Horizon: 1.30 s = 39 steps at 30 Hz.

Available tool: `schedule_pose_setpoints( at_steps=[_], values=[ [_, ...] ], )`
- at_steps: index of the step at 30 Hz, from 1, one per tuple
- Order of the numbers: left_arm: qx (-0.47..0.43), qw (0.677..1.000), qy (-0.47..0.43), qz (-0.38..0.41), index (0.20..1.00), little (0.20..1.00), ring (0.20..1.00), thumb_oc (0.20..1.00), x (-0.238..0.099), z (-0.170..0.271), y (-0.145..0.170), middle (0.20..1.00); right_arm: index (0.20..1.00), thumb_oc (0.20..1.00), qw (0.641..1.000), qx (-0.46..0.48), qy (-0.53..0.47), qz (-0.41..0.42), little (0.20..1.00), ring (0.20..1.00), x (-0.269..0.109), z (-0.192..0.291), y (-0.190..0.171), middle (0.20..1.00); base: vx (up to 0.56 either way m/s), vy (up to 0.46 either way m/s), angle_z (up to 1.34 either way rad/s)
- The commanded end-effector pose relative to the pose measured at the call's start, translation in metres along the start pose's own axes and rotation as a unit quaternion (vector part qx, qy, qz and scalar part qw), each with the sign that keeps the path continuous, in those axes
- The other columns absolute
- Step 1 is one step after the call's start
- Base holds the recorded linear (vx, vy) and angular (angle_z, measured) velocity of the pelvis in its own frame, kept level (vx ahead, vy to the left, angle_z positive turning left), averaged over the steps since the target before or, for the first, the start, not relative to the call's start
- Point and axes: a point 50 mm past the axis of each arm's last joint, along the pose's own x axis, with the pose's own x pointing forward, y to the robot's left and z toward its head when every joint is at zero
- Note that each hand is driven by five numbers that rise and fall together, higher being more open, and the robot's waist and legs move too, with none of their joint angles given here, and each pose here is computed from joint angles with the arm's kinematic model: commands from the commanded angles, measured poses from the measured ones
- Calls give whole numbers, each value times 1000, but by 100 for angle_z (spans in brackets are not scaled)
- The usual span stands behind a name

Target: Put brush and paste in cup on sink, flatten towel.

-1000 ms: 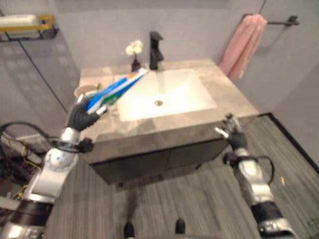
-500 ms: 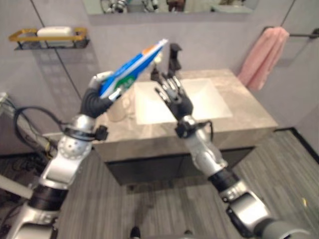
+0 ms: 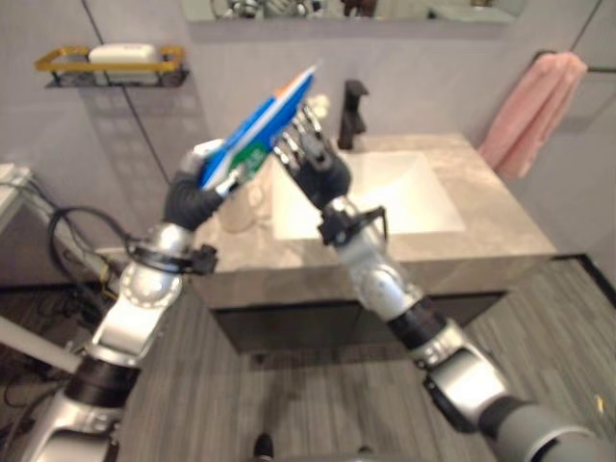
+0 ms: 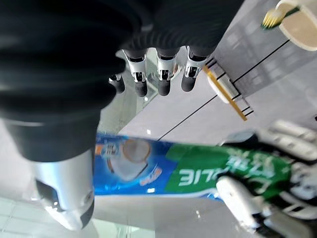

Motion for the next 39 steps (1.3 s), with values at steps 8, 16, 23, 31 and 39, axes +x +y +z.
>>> schedule_pose_setpoints(
  at_steps=[8,16,23,31,39],
  values=[
    [-26,996,-87,-22,200,200,200,200,13,30,2,200,1000,1000,993,19,-73,96,1000,1000,33,22,53,1000,0,0,0],
    [-44,996,-69,-18,200,200,200,200,9,23,0,200,200,200,991,26,-68,113,200,200,33,15,63,200,0,0,0],
    [-48,997,-64,-12,200,200,200,200,8,21,-2,200,200,200,992,24,-75,100,200,200,29,16,58,200,0,0,0],
    [-5,998,-66,4,1000,1000,1000,1000,3,23,3,1000,200,200,991,28,-106,74,200,200,27,25,53,200,5,0,4],
    [72,993,-82,38,1000,1000,1000,1000,-14,38,26,1000,200,200,987,-19,-150,60,200,200,25,46,48,200,12,-1,6]
  ],
)
